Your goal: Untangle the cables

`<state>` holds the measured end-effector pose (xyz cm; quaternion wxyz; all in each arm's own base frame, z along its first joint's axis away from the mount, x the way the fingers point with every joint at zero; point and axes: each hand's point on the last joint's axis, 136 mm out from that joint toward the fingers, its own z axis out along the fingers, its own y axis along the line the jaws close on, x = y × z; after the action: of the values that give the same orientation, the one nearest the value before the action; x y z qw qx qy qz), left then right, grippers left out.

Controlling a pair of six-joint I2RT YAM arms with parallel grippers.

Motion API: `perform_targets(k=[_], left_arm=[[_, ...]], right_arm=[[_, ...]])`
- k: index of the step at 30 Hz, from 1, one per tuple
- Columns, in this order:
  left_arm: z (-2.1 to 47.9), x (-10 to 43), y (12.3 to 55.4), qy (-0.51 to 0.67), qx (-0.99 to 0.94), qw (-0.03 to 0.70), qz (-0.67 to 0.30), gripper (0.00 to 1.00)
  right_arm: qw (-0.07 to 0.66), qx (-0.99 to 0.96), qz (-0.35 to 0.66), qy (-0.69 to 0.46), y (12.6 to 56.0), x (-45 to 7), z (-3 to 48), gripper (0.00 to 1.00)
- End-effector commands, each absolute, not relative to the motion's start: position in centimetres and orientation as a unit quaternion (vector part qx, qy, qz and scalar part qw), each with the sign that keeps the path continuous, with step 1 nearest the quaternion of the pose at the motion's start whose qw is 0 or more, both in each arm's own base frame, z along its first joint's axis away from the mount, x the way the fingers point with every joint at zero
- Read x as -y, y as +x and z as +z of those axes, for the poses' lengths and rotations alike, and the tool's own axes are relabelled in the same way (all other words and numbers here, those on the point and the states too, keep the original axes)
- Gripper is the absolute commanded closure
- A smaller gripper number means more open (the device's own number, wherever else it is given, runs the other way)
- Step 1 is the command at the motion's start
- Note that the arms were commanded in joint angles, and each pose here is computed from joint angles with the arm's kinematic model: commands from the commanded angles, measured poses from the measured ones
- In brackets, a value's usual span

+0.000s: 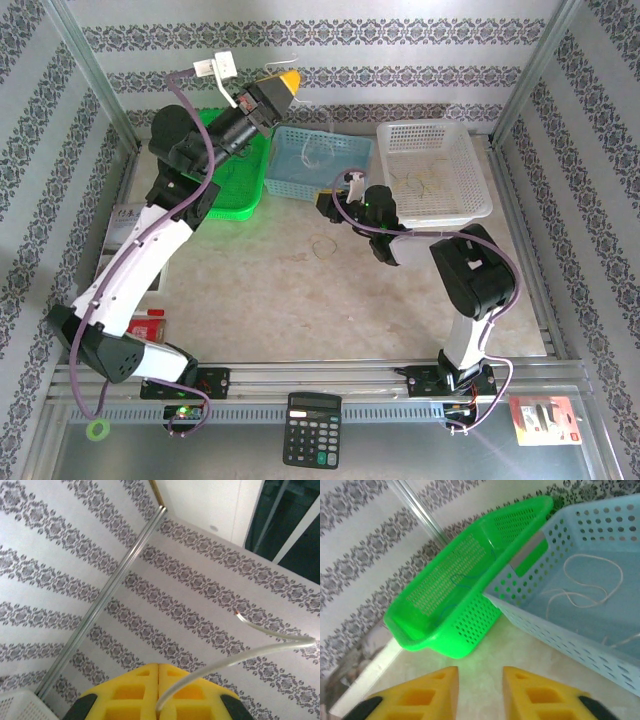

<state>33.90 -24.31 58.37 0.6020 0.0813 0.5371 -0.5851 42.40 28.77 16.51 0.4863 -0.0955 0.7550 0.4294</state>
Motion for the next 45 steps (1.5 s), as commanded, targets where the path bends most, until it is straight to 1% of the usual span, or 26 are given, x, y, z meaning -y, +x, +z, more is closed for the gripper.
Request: perform_targets(k=[1,3,5,7,9,10,12,16,18,19,23,31,36,41,45], left_arm=[[60.3,24.0,32.3,0.098,-0.506,0.623,-0.589,1.0],[60.1,23.9,32.3,0.097,-0.509,0.625,-0.584,1.0],[59.9,23.9,32.5,0.097,-0.512,0.625,-0.582,1.0],[59.6,24.0,32.8,0.096,-0.515,0.624,-0.579,1.0],[58.9,24.3,33.3,0.096,-0.523,0.622,-0.575,1.0],[58.6,24.4,33.6,0.095,-0.527,0.622,-0.571,1.0],[57.9,24.6,34.3,0.095,-0.535,0.623,-0.563,1.0],[56.4,24.9,36.1,0.095,-0.551,0.629,-0.54,1.0],[55.6,24.9,37.4,0.093,-0.559,0.632,-0.528,1.0],[55.2,25.0,38.1,0.093,-0.562,0.634,-0.522,1.0],[54.0,25.1,41.0,0.095,-0.566,0.649,-0.499,1.0],[53.3,24.7,47.1,0.082,-0.549,0.663,-0.502,1.0],[51.9,25.0,50.6,0.082,-0.555,0.668,-0.489,1.0],[48.3,25.4,54.3,0.071,-0.58,0.655,-0.48,1.0],[43.2,26.3,56.6,0.06,-0.613,0.625,-0.479,1.0]], right_arm=[[0.496,-0.746,0.435,-0.091,42.8,-28.8,17.2,0.81],[0.496,-0.746,0.436,-0.088,42.9,-28.5,17.3,0.9],[0.498,-0.745,0.436,-0.087,42.9,-28.2,17.4,0.96],[0.499,-0.743,0.437,-0.085,42.9,-27.9,17.7,0.99],[0.502,-0.741,0.438,-0.084,42.8,-27.5,18.2,0.99],[0.504,-0.74,0.438,-0.083,42.7,-27.3,18.5,0.99],[0.507,-0.739,0.435,-0.084,42.5,-26.9,19.0,0.94],[0.516,-0.74,0.424,-0.079,41.9,-25.7,20.0,0.69],[0.523,-0.74,0.416,-0.073,41.6,-24.7,20.7,0.62],[0.527,-0.741,0.411,-0.07,41.6,-24.3,21.0,0.61],[0.546,-0.737,0.394,-0.064,41.2,-22.4,22.7,0.57],[0.546,-0.751,0.367,-0.059,39.7,-20.1,23.1,0.53],[0.546,-0.752,0.364,-0.059,38.0,-19.2,23.8,0.52],[0.547,-0.749,0.368,-0.063,35.7,-18.5,24.9,0.51],[0.553,-0.749,0.36,-0.066,33.8,-17.6,25.7,0.5]])
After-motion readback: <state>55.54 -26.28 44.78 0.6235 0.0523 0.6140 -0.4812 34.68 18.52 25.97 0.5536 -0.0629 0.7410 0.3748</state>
